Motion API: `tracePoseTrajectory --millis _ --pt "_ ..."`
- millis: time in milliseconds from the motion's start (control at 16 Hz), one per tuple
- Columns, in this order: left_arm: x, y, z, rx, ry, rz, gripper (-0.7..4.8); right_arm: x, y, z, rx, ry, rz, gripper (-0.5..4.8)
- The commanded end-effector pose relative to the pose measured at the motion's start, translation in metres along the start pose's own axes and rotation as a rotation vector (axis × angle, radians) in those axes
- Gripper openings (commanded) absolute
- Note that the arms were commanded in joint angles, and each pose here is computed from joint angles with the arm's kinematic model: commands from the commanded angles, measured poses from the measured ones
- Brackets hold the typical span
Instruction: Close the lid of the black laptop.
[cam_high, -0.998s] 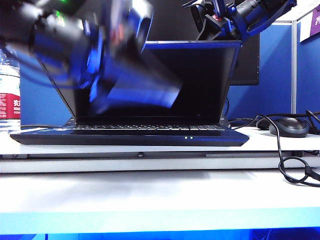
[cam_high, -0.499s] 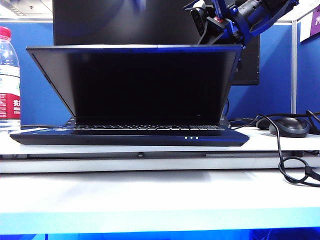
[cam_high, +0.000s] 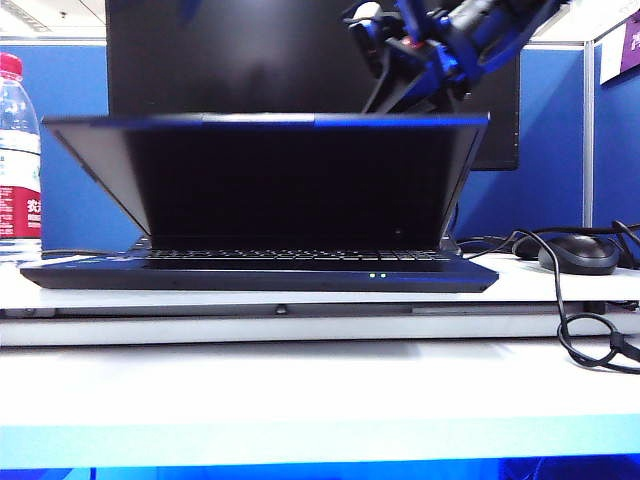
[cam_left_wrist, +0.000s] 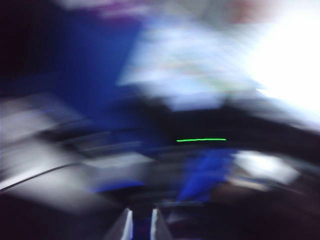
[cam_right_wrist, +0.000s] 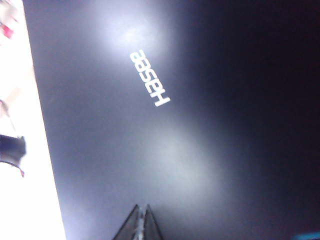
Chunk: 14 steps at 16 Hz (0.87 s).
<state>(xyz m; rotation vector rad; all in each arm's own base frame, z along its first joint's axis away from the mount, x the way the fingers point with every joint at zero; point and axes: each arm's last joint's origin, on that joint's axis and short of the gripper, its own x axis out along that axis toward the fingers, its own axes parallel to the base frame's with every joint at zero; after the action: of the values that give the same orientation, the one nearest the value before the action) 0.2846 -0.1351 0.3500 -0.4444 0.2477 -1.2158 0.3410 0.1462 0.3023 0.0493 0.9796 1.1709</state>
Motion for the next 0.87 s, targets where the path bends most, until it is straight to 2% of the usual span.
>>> tracePoseTrajectory --millis 62,187,312,374,437,561,873 --pt "-0.008 0.023 -0.019 0.039 0.073 0.498 0.66 0.002 0.003 -0.001 -0.003 0.021 -0.021 -0.01" --pt "-0.01 0.026 -0.025 0.061 0.121 0.59 0.66 0.003 0.004 -0.001 -0.005 0.022 -0.022 -0.01" --pt "-0.014 0.03 -0.032 0.036 0.176 0.697 0.66 0.003 0.004 -0.001 -0.003 0.024 -0.021 -0.01" --pt "-0.018 0.032 -0.038 0.017 0.217 0.792 0.66 0.003 0.004 -0.001 -0.001 0.026 -0.021 -0.01" --pt "-0.021 0.034 -0.044 0.001 0.277 0.837 0.66 0.003 0.004 -0.001 -0.001 0.026 -0.021 -0.01" --pt "-0.022 0.034 -0.048 0.002 0.324 0.845 0.66 0.003 0.004 -0.001 -0.001 0.026 -0.02 -0.01" --pt "-0.027 0.033 -0.059 -0.056 0.433 0.866 0.66 0.003 0.004 -0.002 0.006 0.033 -0.019 -0.01"
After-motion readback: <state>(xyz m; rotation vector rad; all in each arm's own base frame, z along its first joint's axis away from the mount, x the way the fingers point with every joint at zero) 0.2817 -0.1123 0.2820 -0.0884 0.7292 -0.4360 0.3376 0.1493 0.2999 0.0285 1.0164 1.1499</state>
